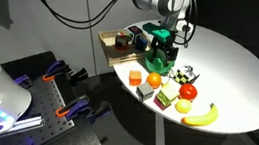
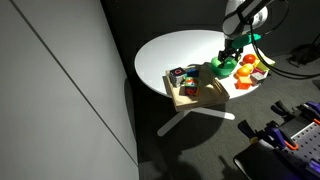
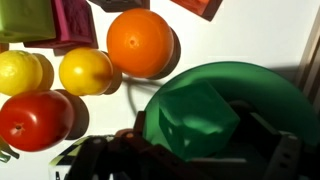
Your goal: Put the green block in the box
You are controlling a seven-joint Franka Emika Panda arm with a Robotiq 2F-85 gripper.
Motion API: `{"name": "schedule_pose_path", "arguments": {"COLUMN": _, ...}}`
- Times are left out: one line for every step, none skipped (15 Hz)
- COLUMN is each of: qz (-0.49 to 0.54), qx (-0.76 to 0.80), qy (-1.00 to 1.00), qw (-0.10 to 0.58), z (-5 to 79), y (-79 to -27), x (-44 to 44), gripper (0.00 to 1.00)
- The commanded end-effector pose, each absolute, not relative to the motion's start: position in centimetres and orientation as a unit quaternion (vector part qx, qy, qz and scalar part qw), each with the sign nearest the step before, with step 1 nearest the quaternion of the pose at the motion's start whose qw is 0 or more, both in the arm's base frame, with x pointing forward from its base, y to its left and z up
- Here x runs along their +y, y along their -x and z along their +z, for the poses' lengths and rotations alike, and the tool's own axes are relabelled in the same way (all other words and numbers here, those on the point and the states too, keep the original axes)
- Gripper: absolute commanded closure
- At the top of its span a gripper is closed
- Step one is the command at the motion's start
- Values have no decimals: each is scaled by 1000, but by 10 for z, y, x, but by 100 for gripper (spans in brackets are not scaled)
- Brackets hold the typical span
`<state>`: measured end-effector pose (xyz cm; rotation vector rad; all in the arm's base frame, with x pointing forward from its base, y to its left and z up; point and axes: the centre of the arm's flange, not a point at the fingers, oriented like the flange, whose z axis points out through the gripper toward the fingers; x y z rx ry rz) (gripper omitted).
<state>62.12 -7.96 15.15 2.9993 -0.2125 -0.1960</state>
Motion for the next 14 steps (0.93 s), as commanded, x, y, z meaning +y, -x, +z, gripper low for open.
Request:
{"name": "schedule_pose_path", "arguments": {"qz": -59, "qx": -71, "qy": -993, "qw": 79, "z": 149, "y": -625, "x": -80, "gripper": 17}}
{"name": "schedule_pose_path", "arguments": {"qz": -60, "qx": -72, "qy": -992, "qw": 79, "z": 148, "y": -625, "x": -81, "gripper": 25}}
{"name": "schedule_pose_path", "arguments": {"qz": -60, "qx": -73, "qy": -992, "qw": 79, "z": 147, "y": -625, "x": -81, "gripper": 34}}
{"name": "schedule_pose_path", "arguments": {"qz": -61, "qx": -73, "qy": -992, "qw": 79, "z": 146, "y": -625, "x": -81, "gripper": 42}}
{"name": "schedule_pose_path", "arguments": {"qz": -62, "qx": -74, "qy": -992, "qw": 79, "z": 146, "y": -625, "x": -81, "gripper": 51}}
{"name": "schedule_pose_path", "arguments": {"qz": -61, "qx": -74, "qy": -992, "qw": 79, "z": 146, "y": -625, "x": -81, "gripper": 58}}
{"name": "schedule_pose_path", "arguments": {"qz": -61, "qx": -75, "qy": -992, "qw": 78, "z": 148, "y": -625, "x": -81, "gripper": 59}}
{"name": "schedule_pose_path", "arguments": {"qz": -60, "qx": -75, "qy": -992, "qw": 78, "z": 151, "y": -625, "x": -81, "gripper": 61}}
{"name": "schedule_pose_path", "arguments": {"qz": -57, "qx": -76, "qy": -992, "qw": 78, "z": 154, "y": -624, "x": -80, "gripper": 63}}
{"name": "schedule_pose_path", "arguments": {"qz": -55, "qx": -78, "qy": -992, "qw": 78, "z": 158, "y": -624, "x": -80, "gripper": 65}}
{"name": "schedule_pose_path", "arguments": {"qz": -56, "qx": -79, "qy": -992, "qw": 76, "z": 160, "y": -624, "x": -79, "gripper": 66}}
{"name": "schedule_pose_path", "arguments": {"qz": -56, "qx": -81, "qy": -992, "qw": 75, "z": 163, "y": -625, "x": -79, "gripper": 67}}
{"name": "schedule_pose_path", "arguments": {"qz": -56, "qx": -82, "qy": -992, "qw": 74, "z": 164, "y": -625, "x": -78, "gripper": 68}}
{"name": "schedule_pose_path", "arguments": {"qz": -55, "qx": -83, "qy": -992, "qw": 73, "z": 166, "y": -625, "x": -78, "gripper": 68}}
